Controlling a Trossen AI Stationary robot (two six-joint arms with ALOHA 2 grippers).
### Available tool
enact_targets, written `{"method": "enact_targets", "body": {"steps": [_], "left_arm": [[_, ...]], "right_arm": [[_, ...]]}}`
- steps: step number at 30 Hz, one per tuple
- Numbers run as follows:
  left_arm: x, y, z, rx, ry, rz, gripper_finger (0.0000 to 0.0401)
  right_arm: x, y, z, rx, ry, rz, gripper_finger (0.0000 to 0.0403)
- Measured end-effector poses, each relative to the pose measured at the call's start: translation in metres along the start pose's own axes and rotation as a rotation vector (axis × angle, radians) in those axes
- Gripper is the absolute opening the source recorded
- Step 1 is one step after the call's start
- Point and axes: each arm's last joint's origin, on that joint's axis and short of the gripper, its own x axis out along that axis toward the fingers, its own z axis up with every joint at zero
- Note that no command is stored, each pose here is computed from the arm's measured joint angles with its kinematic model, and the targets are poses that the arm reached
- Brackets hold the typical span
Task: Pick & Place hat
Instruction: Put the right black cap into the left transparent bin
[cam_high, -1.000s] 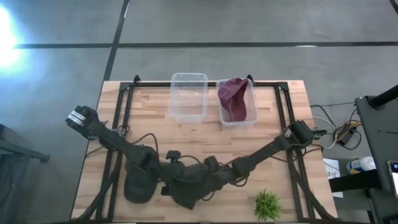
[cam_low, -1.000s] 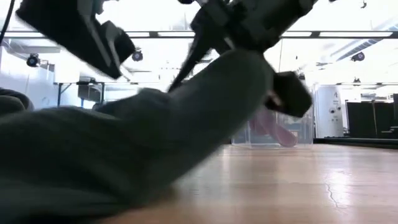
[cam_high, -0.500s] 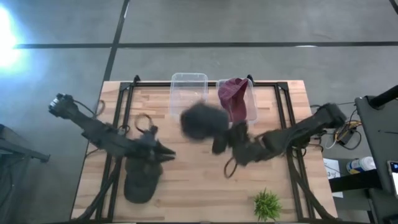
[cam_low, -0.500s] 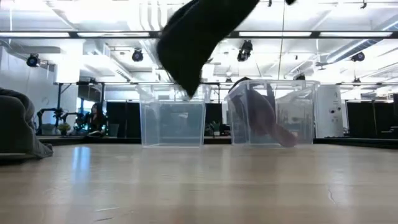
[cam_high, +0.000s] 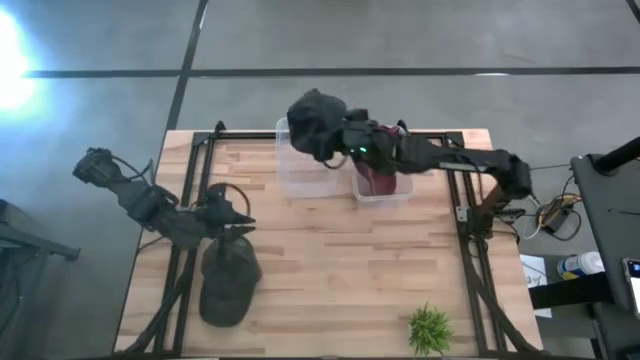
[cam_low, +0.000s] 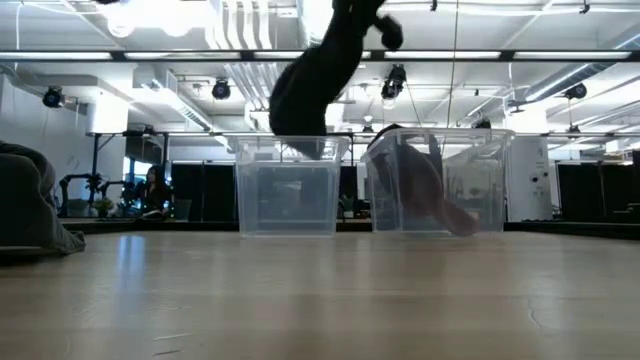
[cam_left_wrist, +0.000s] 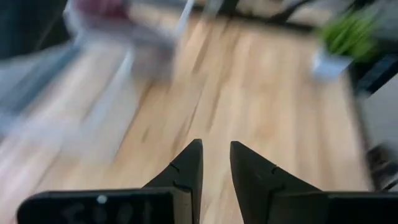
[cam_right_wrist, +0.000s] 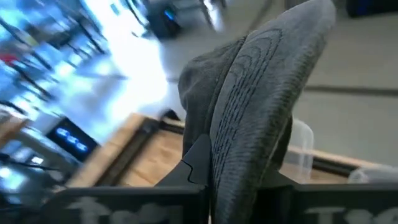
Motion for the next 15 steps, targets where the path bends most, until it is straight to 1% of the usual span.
{"method": "enact_targets", "body": {"steps": [2,4,7,9,12,14,15], "left_arm": [[0.003,0.004,-0.013,-0.018,0.085,0.042,0.0075],[0.006,0.006,-0.023,-0.039,0.141,0.052,0.0075],[0.012,0.005,-0.035,-0.081,0.229,0.011,0.0075],[0.016,0.004,-0.042,-0.122,0.292,-0.014,0.0075],[0.020,0.004,-0.052,-0.197,0.385,-0.035,0.0075],[0.023,0.003,-0.058,-0.256,0.439,-0.035,0.0075],[0.024,0.002,-0.060,-0.280,0.457,-0.032,0.0075]], "right_arm": [[0.024,-0.004,-0.006,-0.012,0.054,-0.047,0.0013],[0.047,-0.007,-0.014,-0.021,0.131,-0.065,0.0013],[0.074,-0.006,-0.020,0.010,0.240,-0.039,0.0013],[0.087,-0.005,-0.025,-0.004,0.304,-0.051,0.0018],[0.101,-0.001,-0.036,-0.128,0.368,-0.089,0.0044],[0.104,0.007,-0.039,-0.199,0.374,-0.065,0.0072],[0.101,0.013,-0.035,-0.218,0.366,-0.035,0.0087]]}}
